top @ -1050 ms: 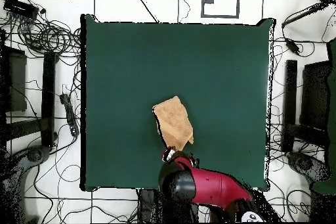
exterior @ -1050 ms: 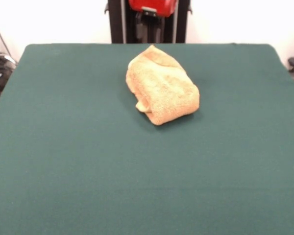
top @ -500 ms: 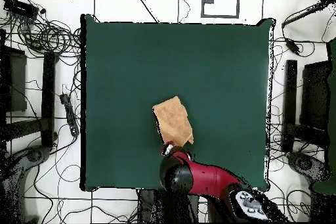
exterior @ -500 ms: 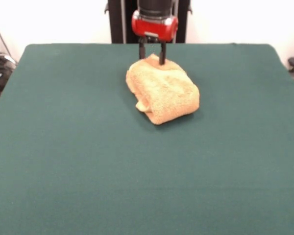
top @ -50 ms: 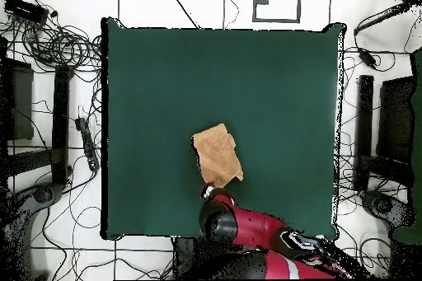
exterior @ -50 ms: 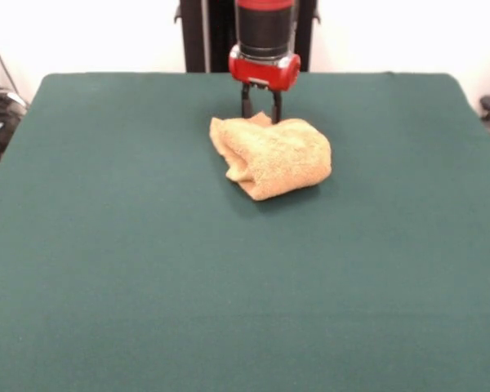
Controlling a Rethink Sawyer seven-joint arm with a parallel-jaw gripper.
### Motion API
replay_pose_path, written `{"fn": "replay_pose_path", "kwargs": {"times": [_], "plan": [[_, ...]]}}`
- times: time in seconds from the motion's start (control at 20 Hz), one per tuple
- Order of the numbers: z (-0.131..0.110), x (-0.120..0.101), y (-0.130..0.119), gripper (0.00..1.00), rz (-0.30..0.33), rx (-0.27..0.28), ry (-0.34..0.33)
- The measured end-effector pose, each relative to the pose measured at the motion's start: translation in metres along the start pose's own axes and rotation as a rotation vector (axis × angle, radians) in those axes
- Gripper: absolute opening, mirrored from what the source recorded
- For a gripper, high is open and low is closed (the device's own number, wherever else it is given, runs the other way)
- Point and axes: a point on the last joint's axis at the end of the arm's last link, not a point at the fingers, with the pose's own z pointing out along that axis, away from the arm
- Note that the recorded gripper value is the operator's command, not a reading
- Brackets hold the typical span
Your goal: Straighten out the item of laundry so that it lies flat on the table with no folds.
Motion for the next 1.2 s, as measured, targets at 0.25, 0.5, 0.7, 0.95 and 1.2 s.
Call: {"fn": "replay_pose_path", "kwargs": {"times": [0.25, 0.5, 0.7, 0.95, 1.2], "plan": [[-0.001, 0.002, 0.002, 0.0, -0.004, -0.005, -0.026], [-0.001, 0.003, 0.002, 0.0, 0.0, -0.004, -0.032], [-0.004, 0.001, 0.002, 0.0, 0.003, -0.005, -0.035], [-0.031, -0.026, 0.01, 0.0, 0.023, 0.002, -0.072], [-0.072, -0.058, 0.024, 0.0, 0.045, 0.014, -0.089]]}}
